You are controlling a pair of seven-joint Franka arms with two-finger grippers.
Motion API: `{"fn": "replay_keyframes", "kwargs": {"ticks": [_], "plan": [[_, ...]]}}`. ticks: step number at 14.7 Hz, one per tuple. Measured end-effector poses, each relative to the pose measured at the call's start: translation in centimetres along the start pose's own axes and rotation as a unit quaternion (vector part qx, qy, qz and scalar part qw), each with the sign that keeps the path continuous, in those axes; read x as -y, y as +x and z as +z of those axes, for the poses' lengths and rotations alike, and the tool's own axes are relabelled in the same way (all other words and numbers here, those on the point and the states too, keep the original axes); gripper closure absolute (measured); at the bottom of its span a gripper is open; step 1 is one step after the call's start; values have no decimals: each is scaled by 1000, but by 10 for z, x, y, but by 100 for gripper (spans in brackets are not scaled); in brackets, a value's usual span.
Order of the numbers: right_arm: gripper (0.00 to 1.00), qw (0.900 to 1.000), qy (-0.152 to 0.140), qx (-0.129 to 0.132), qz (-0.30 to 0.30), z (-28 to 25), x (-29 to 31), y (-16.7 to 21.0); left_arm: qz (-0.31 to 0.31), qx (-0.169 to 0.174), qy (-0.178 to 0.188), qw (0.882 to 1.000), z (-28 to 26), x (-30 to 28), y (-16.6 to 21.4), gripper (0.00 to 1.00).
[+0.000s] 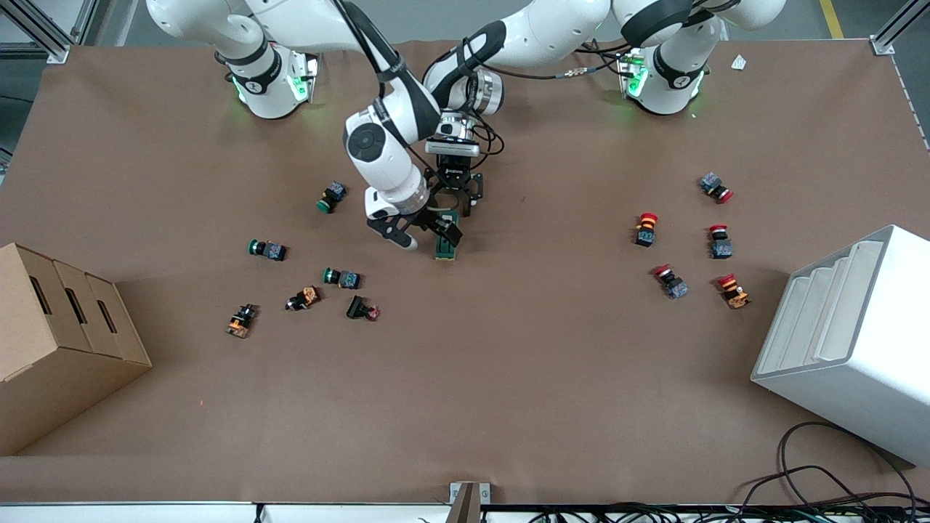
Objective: Close load switch with both arms
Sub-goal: 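Push the white lever over with the right gripper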
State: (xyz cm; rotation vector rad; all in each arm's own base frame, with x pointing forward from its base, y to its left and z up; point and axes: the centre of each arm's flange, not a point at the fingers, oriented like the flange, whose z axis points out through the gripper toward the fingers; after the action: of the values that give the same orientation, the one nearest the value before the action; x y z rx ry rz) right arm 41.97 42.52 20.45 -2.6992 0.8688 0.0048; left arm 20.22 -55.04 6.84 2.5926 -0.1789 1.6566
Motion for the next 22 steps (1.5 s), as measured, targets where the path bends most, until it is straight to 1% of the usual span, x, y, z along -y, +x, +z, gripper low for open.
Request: {"fn": "replay_keyframes", "kwargs": {"ticks": [4,10,14,20,22], "plan": [[0,1000,-2,5,-3,9,0,-19,4,-10,-3,1000,1,2,-3,0],[0,1000,-1,5,0,9,1,-23,8,-15,-3,1000,1,2,-4,0],[0,1000,12,9,13,5,10,-31,11,-20,-4,1000,1,2,-6,1],[0,1000,14,11,21,2,14,-27,15,-25,-4,1000,1,3,-7,1],[0,999,11,15,27,0,16,-24,15,-25,-4,1000,1,3,-7,1]]}}
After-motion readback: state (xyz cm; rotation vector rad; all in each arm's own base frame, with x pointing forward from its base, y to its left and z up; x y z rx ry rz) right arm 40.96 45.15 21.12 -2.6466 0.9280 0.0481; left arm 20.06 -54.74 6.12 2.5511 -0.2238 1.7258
